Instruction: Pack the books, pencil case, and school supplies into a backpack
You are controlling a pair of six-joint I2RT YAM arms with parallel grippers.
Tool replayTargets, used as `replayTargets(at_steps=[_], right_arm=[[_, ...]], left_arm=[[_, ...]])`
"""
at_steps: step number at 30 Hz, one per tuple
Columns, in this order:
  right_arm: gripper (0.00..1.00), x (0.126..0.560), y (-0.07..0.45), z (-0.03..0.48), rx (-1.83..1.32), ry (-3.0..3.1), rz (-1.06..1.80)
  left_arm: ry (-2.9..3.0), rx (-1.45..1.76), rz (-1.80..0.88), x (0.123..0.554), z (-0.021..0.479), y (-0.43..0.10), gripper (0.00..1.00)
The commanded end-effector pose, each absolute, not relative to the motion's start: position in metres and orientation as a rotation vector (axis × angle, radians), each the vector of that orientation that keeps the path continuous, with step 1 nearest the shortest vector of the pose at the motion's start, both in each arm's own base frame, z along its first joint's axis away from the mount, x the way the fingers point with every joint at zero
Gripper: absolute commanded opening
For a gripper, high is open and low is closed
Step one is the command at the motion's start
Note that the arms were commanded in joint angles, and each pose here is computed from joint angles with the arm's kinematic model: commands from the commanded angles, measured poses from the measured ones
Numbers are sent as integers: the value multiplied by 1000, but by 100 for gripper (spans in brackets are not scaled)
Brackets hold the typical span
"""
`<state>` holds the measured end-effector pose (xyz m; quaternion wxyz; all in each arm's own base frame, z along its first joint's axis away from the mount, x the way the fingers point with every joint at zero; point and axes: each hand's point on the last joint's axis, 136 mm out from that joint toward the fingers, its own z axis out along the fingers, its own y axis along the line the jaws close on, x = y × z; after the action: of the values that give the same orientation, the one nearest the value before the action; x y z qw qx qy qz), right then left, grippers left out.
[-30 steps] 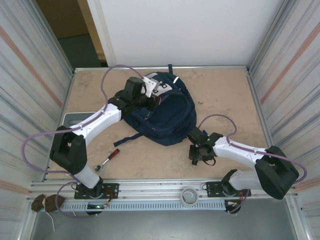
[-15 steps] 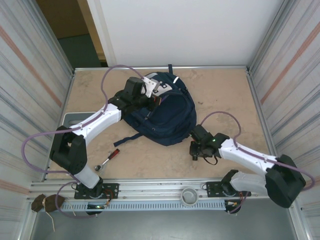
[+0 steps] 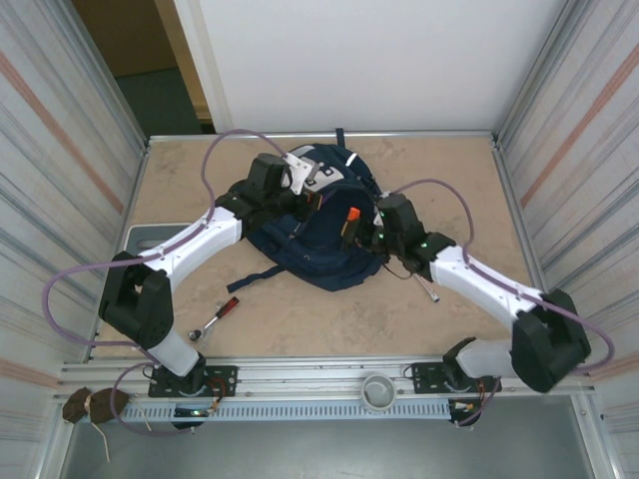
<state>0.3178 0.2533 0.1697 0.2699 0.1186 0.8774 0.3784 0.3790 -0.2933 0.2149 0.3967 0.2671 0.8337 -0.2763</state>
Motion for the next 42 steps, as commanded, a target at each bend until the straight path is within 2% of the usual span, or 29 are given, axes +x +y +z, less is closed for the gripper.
replayTargets(at_steps=[1,4,7,10,16,20,23,27,34,42], right_arm=[[23,356,278,195,411,2228,1181],[26,384,295,184,431,2241,1170],[37,400,307,173,433,2274,1186],[44,398,300,169,427,2280,1148],[48,372,274,188,328,2274,1045],[52,347,244,195,253,2292,898],[59,332,205,192,195,2326,696],[70,317,139,171,228,2415,439],[89,299,70,123,348,2596,245],[89,285,66,61,464,2780,265]], left_arm=[[1993,646,-734,384,257,-290,0],[1994,645,-730,383,256,-290,0],[1992,643,-730,383,257,-289,0],[1994,644,-725,383,257,-289,0],[1981,643,-713,385,259,-288,0],[1987,643,-697,385,257,-286,0],[1990,643,-687,385,255,-285,0],[1989,645,-691,385,255,-285,0],[1994,645,-683,385,253,-284,0],[2002,652,-680,384,249,-284,0]])
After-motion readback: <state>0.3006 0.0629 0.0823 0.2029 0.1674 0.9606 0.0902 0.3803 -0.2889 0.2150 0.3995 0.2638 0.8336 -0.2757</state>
